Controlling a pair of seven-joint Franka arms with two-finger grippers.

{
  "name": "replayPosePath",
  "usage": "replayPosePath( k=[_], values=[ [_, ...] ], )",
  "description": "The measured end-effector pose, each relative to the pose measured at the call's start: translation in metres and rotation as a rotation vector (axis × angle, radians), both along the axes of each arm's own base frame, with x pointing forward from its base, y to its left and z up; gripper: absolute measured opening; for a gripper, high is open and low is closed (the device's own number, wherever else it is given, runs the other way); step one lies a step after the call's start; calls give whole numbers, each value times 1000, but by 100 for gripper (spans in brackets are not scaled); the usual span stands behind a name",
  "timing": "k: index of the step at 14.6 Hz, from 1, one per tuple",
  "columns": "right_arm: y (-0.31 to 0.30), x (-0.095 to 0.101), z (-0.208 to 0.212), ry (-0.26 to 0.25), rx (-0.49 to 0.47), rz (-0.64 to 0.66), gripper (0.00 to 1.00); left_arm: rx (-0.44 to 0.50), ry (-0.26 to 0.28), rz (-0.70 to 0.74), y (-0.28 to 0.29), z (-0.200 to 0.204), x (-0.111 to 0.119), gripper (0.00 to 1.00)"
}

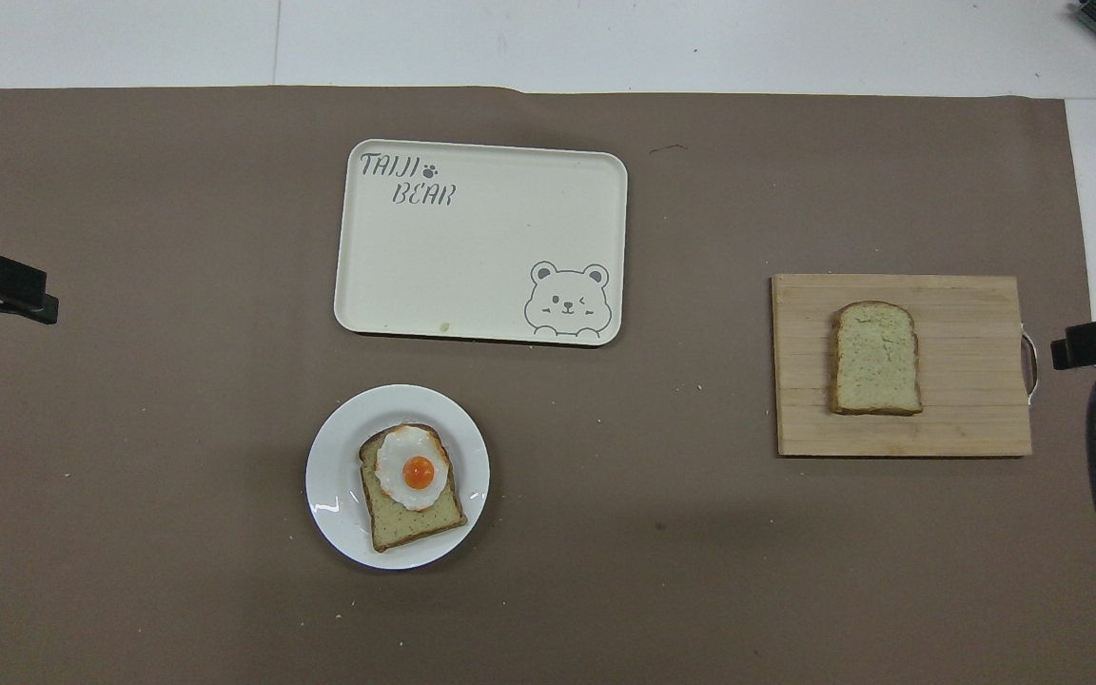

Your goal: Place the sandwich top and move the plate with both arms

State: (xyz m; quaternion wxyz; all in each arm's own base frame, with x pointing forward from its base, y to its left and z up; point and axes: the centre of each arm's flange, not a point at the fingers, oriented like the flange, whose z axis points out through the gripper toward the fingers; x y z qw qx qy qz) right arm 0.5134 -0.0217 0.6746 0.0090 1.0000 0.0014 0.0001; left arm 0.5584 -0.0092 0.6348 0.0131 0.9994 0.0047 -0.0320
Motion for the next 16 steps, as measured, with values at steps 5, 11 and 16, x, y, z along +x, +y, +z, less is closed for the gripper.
replayPosePath(
  k=[5, 11, 16],
  values=[
    [0, 0, 0, -1, 0, 0, 100, 0, 0, 4, 2, 0, 0, 100],
    [0, 0, 0, -1, 0, 0, 100, 0, 0, 5, 3, 0, 0, 100],
    [-1, -1, 0, 3, 0, -3, 100, 0, 0, 5, 3, 0, 0, 100]
  ],
)
